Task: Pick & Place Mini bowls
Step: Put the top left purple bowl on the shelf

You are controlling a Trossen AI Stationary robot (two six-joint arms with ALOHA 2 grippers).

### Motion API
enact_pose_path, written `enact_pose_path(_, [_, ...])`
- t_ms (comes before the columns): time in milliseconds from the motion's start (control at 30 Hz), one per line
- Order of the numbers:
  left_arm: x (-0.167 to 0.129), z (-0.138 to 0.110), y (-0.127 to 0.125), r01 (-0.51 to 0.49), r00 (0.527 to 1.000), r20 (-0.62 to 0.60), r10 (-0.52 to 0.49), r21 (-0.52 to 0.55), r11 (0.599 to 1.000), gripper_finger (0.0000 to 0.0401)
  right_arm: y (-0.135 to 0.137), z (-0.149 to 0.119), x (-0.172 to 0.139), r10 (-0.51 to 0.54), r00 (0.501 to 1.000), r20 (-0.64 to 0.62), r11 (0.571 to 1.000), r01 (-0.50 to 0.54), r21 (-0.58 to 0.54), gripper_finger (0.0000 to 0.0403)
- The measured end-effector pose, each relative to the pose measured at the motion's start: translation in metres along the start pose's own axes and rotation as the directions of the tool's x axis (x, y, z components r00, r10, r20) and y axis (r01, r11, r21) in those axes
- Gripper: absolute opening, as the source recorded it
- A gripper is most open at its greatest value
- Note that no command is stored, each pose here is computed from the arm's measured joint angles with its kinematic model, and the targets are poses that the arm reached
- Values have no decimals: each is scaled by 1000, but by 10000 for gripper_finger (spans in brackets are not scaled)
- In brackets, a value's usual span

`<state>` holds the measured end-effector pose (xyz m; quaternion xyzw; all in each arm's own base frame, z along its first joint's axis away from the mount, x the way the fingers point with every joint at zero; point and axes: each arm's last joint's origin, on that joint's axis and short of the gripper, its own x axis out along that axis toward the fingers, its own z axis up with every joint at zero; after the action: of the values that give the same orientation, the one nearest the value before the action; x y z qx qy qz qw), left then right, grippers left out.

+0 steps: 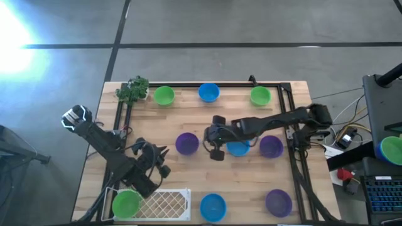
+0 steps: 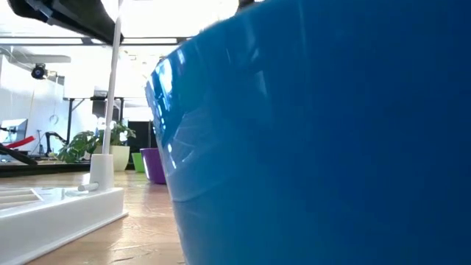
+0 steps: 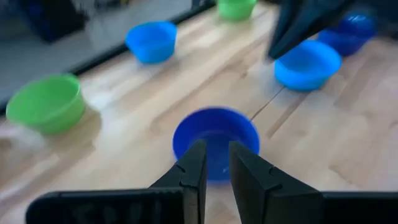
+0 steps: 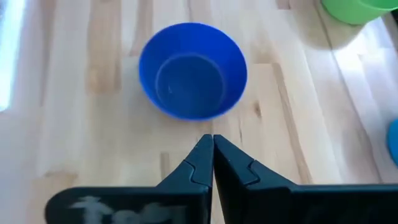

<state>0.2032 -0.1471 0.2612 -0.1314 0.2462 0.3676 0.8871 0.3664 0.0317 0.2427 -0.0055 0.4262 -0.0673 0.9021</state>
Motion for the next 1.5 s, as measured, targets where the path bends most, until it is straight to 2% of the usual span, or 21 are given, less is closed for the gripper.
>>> enact_pose_path(167, [18,9,4,-72,995,-75,67,-66,995,61,5,-3,-24,-1,998,67,1000,1,-10,8])
enact_pose_path(367, [43,22,13,-172,972,-184,146,-133,976,61,8,-12,-40,-3,996,90,1000,4,-18,8])
enact_pose_path(700, [72,28,29,-285,940,-241,240,-172,943,61,8,-25,-39,1,997,75,1000,1,-27,8])
enact_pose_path(833, [79,26,31,-289,933,-275,232,-188,939,62,8,-28,-37,-1,998,65,1000,2,-7,8])
enact_pose_path(1067, [92,16,28,-216,950,-264,166,-173,961,62,8,-31,-35,-2,998,57,1000,3,-6,8])
enact_pose_path(1367, [95,11,29,-208,947,-280,156,-167,964,62,8,-30,-35,-2,998,60,1000,2,-5,8])
enact_pose_path(1500, [100,6,29,-192,951,-281,131,-199,961,65,8,-28,-36,3,996,85,1000,-3,1,8])
